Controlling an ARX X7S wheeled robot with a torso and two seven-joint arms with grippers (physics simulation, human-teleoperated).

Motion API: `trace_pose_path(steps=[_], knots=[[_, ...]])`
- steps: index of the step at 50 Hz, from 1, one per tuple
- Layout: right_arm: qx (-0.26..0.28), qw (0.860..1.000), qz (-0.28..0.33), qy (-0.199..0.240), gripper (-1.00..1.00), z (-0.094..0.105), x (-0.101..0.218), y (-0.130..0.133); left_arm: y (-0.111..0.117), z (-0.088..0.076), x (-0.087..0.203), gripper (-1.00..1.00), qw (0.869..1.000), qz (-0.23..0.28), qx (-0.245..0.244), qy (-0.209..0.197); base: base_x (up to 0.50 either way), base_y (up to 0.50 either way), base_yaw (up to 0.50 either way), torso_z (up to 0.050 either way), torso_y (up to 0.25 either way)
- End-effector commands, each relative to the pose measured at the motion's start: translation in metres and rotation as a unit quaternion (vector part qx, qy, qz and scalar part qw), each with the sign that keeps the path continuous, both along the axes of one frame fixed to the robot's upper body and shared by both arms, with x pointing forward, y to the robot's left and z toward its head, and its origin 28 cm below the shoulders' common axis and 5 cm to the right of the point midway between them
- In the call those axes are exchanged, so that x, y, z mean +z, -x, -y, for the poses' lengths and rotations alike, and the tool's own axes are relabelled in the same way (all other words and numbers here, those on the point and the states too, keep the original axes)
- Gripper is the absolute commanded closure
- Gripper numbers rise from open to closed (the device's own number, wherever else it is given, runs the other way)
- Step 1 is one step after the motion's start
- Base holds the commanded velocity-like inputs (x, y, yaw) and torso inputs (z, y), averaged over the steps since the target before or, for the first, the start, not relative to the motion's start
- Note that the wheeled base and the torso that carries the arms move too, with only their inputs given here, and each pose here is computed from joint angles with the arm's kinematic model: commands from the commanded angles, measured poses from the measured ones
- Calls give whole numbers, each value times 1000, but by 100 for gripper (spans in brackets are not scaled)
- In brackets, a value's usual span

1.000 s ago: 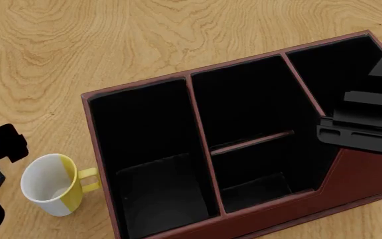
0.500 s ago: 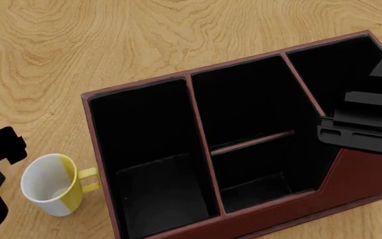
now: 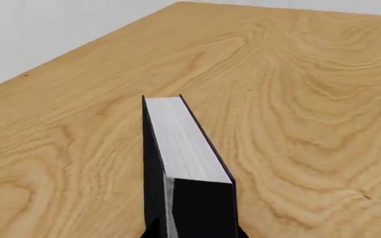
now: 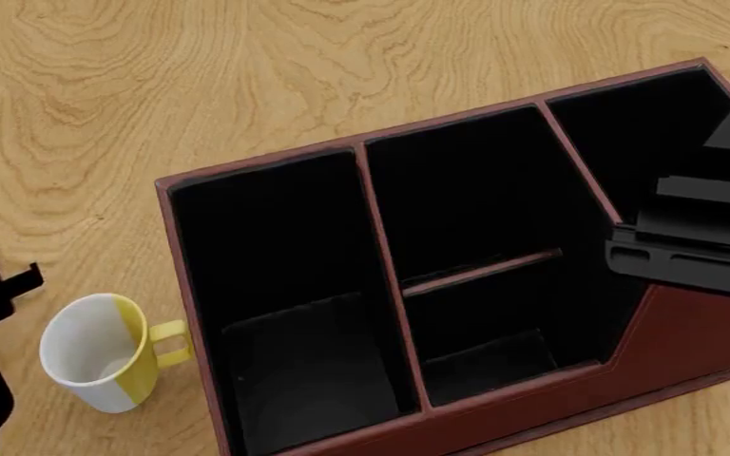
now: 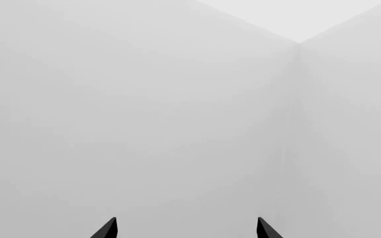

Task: Pick up the book and place it in the back compartment of the caddy.

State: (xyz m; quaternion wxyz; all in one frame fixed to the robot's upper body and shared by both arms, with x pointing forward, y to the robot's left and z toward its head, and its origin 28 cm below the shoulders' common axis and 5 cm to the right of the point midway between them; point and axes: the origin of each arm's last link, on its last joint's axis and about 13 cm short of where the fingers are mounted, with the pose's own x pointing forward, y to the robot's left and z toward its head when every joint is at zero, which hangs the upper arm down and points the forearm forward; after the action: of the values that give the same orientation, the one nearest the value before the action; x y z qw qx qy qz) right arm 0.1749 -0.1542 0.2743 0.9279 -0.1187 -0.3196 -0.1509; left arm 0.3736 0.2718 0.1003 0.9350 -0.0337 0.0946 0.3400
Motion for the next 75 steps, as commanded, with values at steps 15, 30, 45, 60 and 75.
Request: trace_pose_path(steps=[15,30,45,60,75], knots=[[0,1000,0,0,-100,0,0,2,3,-1,7,100,999,18,4,31,1,0,0,0,-1],[2,1000,3,0,-100,0,1,3,4,-2,31,100,999,49,-2,18,1,0,-1,0,0],[3,1000,4,-2,-100,1,0,4,7,-4,50,100,997,74,-7,3,0,0,0,0,0],[1,1000,6,-4,-100,2,0,7,15,-7,71,100,989,123,-68,-46,0,0,0,0,1],[-1,1000,11,-4,-100,3,2,10,28,-12,98,100,967,169,-165,-92,0,0,0,0,1]])
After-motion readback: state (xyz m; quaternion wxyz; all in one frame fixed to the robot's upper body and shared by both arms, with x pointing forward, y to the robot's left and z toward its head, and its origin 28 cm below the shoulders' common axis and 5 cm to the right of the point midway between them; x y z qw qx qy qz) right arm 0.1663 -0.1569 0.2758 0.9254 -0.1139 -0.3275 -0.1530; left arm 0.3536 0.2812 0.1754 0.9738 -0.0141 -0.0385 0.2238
